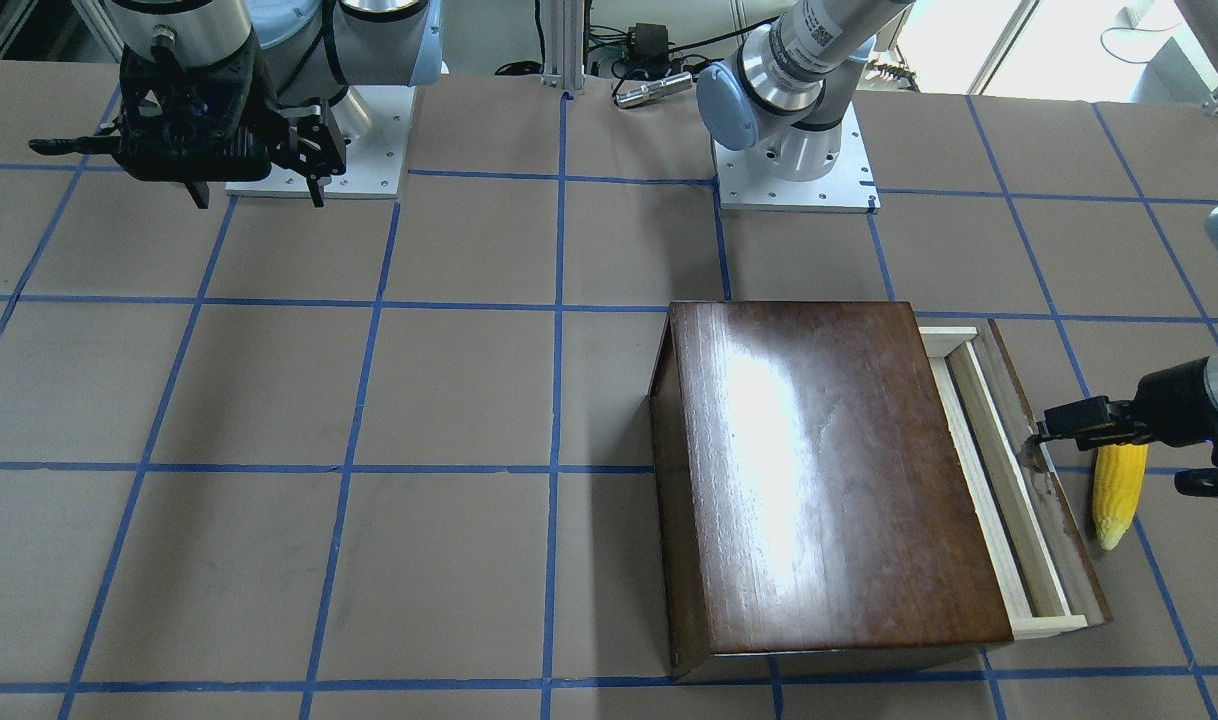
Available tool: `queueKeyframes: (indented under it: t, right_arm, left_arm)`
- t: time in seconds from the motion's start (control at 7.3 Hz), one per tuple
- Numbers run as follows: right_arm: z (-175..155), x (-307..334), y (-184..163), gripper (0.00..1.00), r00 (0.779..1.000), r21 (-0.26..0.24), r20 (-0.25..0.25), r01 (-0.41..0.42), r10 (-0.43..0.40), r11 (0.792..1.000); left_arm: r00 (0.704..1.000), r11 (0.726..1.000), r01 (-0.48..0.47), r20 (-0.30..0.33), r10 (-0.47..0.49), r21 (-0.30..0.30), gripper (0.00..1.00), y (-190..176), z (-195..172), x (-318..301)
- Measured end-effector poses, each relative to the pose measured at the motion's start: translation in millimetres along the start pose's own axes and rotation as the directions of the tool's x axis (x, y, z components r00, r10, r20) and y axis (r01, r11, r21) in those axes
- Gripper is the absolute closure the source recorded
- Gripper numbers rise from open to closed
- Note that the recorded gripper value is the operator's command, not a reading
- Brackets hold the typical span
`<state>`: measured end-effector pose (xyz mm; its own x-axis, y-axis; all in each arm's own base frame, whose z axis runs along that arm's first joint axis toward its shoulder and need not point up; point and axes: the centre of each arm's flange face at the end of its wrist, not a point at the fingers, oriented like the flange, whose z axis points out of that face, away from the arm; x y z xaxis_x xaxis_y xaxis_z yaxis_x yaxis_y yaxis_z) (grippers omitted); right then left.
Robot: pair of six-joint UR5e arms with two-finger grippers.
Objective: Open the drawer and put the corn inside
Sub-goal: 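Pull the drawer outward with the left gripper, then release the handle and lower the left gripper over the yellow corn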
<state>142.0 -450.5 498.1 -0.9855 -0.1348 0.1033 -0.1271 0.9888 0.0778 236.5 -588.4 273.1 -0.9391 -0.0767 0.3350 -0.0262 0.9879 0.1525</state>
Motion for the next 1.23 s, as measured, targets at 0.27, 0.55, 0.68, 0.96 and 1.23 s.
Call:
queueKeyframes:
  t: [0.27,0.55,0.68,0.96,1.23]
  right_arm:
    - [0,0,0,0.00,1.000,0.000,0.000,0.000,0.000,1.000]
    - [0,0,0,0.00,1.000,0.000,0.000,0.000,0.000,1.000]
    - [0,0,0,0.00,1.000,0.000,0.000,0.000,0.000,1.000]
    - [0,0,0,0.00,1.000,-0.001,0.000,0.000,0.000,1.000]
    - [0,0,0,0.00,1.000,0.000,0.000,0.000,0.000,1.000]
  left_arm:
    - [1.000,1.000,0.001,0.003,-0.001,0.009,0.00,3,-6,-10]
    - [1.000,1.000,0.000,0.016,0.000,0.015,0.00,3,-13,-14]
    - [1.000,1.000,0.001,0.028,-0.001,0.011,0.00,3,-15,-16]
    - [0.999,1.000,0.003,0.038,-0.003,0.006,0.00,4,-17,-19]
    - [0.999,1.000,0.006,0.046,-0.007,0.017,0.00,4,-24,-17]
